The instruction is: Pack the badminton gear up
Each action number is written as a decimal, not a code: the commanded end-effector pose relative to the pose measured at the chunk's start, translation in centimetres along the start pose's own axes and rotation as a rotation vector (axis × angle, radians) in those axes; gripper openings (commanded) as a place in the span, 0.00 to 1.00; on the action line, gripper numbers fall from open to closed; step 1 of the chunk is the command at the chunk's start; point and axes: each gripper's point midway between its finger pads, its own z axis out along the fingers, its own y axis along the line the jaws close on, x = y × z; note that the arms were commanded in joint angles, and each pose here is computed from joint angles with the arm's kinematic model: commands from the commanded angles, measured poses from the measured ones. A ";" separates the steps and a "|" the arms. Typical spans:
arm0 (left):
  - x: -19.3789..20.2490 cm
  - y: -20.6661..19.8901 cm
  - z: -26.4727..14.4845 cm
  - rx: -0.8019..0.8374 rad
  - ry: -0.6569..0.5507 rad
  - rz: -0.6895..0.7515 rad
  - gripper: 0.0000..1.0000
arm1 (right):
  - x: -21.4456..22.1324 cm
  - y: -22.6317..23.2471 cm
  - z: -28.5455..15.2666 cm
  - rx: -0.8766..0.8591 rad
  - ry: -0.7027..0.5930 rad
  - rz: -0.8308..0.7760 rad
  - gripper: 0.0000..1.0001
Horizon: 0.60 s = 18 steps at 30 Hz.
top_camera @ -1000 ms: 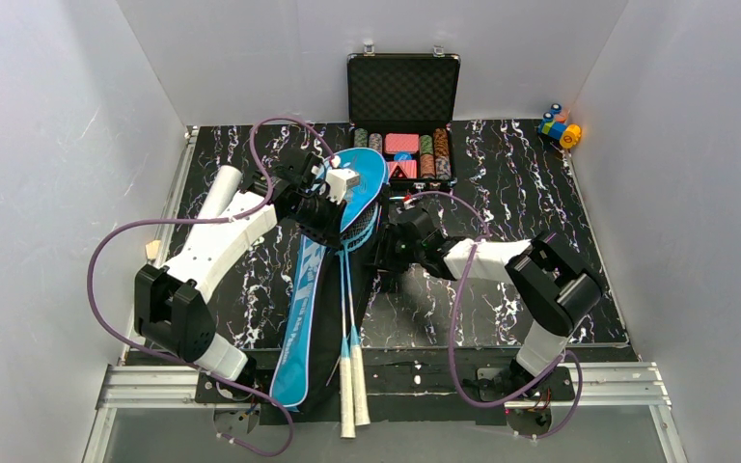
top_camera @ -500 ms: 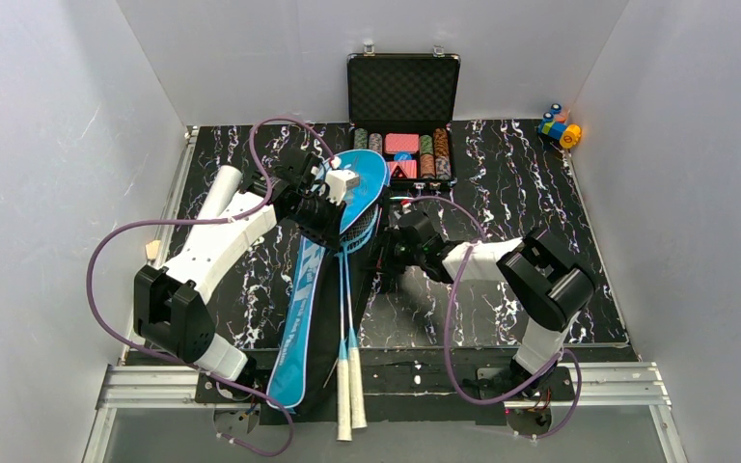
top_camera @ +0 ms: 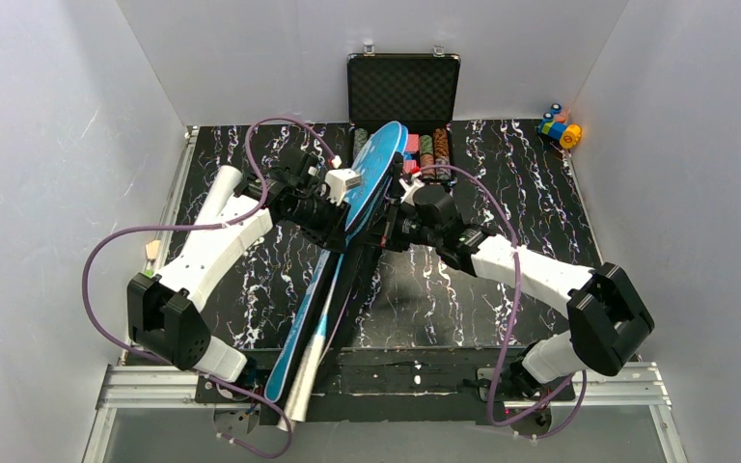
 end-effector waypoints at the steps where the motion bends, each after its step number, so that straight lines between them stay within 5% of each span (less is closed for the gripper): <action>1: -1.9 -2.6 -2.2 0.085 -0.110 0.058 0.27 | -0.3 4.3 -1.1 -0.099 0.025 -0.035 0.01; 13: 0.2 -4.8 -1.9 0.228 -0.083 0.062 0.35 | -0.2 4.8 -0.8 -0.097 0.027 -0.019 0.01; 18: 1.6 -4.7 -1.0 0.243 -0.062 0.055 0.46 | -0.4 5.2 -1.0 -0.094 0.020 0.013 0.01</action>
